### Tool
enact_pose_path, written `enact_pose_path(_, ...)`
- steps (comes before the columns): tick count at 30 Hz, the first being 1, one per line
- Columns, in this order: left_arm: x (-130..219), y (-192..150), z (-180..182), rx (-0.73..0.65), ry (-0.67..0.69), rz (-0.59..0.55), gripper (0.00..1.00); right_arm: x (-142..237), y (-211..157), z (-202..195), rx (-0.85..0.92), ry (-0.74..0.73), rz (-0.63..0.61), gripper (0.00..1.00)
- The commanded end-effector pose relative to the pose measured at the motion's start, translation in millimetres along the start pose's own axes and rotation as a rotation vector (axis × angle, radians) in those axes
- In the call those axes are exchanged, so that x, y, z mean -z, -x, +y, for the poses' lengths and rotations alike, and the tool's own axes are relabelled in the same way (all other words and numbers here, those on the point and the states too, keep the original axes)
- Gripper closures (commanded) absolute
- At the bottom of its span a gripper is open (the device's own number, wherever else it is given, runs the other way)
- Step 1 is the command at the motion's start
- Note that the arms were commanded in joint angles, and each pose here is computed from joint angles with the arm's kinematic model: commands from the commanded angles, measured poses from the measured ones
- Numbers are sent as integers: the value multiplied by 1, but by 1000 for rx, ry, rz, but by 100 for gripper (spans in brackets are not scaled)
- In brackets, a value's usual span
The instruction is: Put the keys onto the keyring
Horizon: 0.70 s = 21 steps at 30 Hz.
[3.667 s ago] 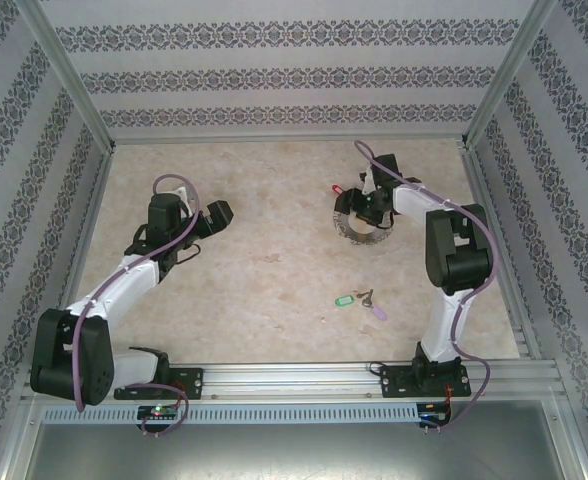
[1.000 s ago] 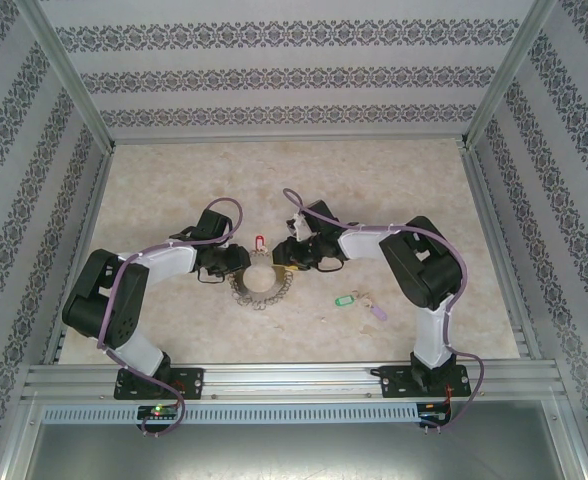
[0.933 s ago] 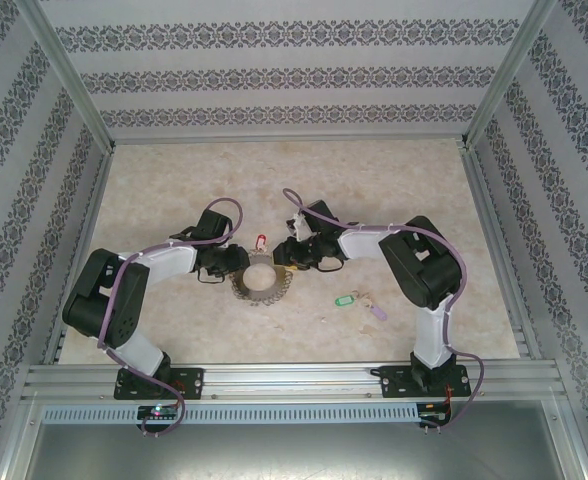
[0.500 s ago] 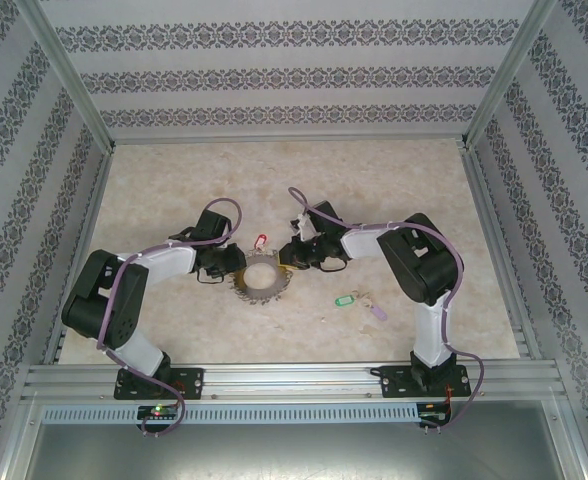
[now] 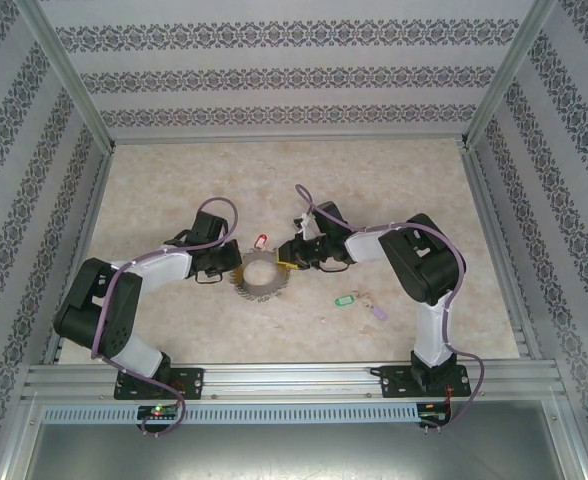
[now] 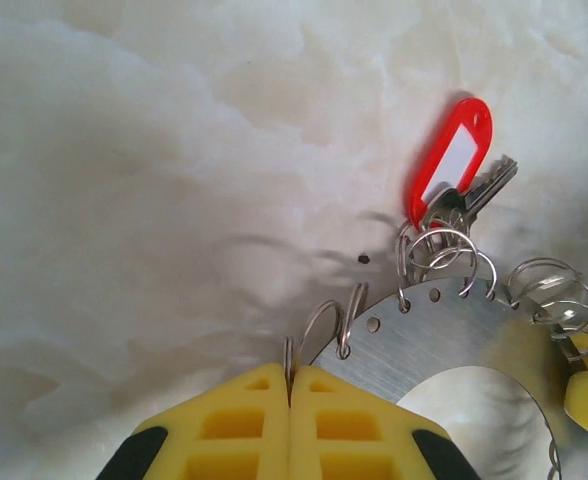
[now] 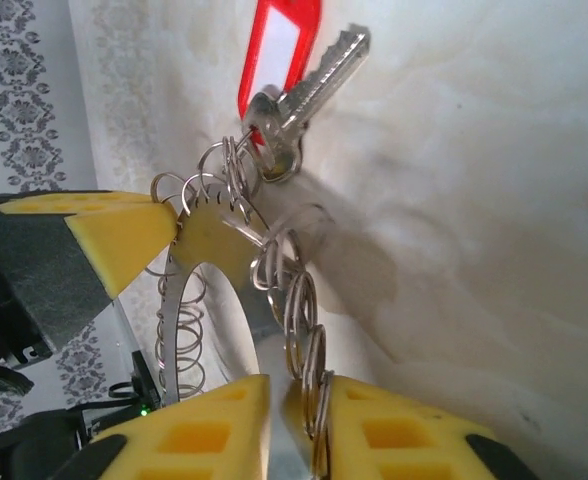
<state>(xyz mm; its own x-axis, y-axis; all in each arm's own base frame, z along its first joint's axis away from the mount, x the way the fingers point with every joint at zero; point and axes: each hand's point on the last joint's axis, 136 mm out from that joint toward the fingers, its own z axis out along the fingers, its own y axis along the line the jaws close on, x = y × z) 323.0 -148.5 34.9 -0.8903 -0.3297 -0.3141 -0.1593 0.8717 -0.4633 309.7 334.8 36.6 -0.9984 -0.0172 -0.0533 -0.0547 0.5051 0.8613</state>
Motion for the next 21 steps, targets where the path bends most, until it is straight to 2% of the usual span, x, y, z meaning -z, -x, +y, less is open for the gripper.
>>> enact_pose_path(1,6,6,-42,-35,-167,-17,100,-2,-3,41,90,124,26,85)
enact_pose_path(4,6,3,-40,-31,-162,-15,100,3,3,39,76,112,-9,95)
enact_pose_path(6,8,3,-37,-25,-157,-27,97,6,5,42,73,114,-20,96)
enact_pose_path(8,11,4,-32,-17,-129,-45,79,12,7,44,73,114,-37,100)
enact_pose_path(10,18,7,-26,-17,-97,-73,69,20,11,48,71,118,-60,100)
enact_pose_path(11,21,8,-24,-19,-86,-86,60,24,12,51,74,123,-69,100)
enact_pose_path(12,27,10,-23,-17,-76,-102,47,28,12,54,77,129,-77,100)
enact_pose_path(14,38,15,-24,-25,-82,-128,39,39,15,64,83,150,-95,100)
enact_pose_path(17,60,25,-25,-17,-106,-162,20,57,19,82,107,178,-133,100)
enact_pose_path(21,92,43,-41,6,-260,-200,7,87,29,106,138,219,-202,100)
